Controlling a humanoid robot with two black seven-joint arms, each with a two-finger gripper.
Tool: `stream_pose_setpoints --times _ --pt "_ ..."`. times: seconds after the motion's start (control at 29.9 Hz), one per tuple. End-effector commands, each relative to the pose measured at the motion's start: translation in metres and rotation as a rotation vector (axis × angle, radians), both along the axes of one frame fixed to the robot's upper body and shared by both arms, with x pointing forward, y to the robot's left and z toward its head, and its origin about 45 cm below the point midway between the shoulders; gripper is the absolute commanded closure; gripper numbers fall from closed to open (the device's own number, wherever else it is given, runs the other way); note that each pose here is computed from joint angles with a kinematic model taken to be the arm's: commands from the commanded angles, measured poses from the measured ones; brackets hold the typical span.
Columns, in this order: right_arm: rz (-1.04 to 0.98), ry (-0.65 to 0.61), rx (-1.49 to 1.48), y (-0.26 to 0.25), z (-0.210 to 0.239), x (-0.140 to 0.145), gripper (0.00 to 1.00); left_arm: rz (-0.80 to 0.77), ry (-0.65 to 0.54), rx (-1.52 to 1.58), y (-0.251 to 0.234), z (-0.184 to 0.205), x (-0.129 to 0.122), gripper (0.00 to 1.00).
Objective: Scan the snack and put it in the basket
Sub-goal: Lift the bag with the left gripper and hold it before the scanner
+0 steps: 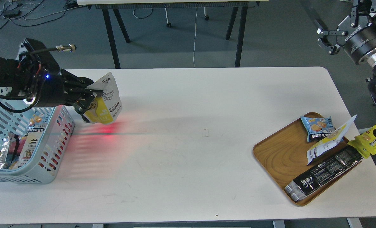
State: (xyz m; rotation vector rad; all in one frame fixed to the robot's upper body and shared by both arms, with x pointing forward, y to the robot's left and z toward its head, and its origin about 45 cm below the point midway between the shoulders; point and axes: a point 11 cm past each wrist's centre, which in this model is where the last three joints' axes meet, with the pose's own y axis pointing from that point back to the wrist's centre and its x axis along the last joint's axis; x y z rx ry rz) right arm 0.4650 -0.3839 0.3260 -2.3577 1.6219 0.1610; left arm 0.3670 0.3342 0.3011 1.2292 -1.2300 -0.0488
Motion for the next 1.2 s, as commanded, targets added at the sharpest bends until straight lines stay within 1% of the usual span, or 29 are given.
stream_pose_setpoints --times 0.0,0.57,0.74,0.84,0.97,1.17 --pt "0.000 -0.002 0.000 0.000 0.001 0.000 0.01 -0.001 -0.001 0.000 0.000 0.000 0.000 0.99" --pt "0.004 0.001 0.003 0.002 -0.001 0.000 0.01 -0.016 0.022 -0.008 -0.006 -0.009 -0.004 0.99" --pt "0.006 -0.001 0.004 0.004 0.000 0.001 0.01 -0.038 0.020 -0.026 -0.018 -0.010 -0.001 0.99" --pt "0.006 -0.006 0.003 0.003 0.003 0.002 0.01 -0.048 0.015 -0.029 -0.022 -0.008 -0.001 0.99" --pt "0.007 -0.007 0.005 0.004 0.003 0.002 0.01 -0.121 -0.008 -0.043 -0.041 0.004 -0.012 0.99" --pt "0.009 -0.008 0.005 0.005 0.003 0.002 0.01 -0.138 -0.030 -0.037 -0.044 0.013 -0.011 0.99"
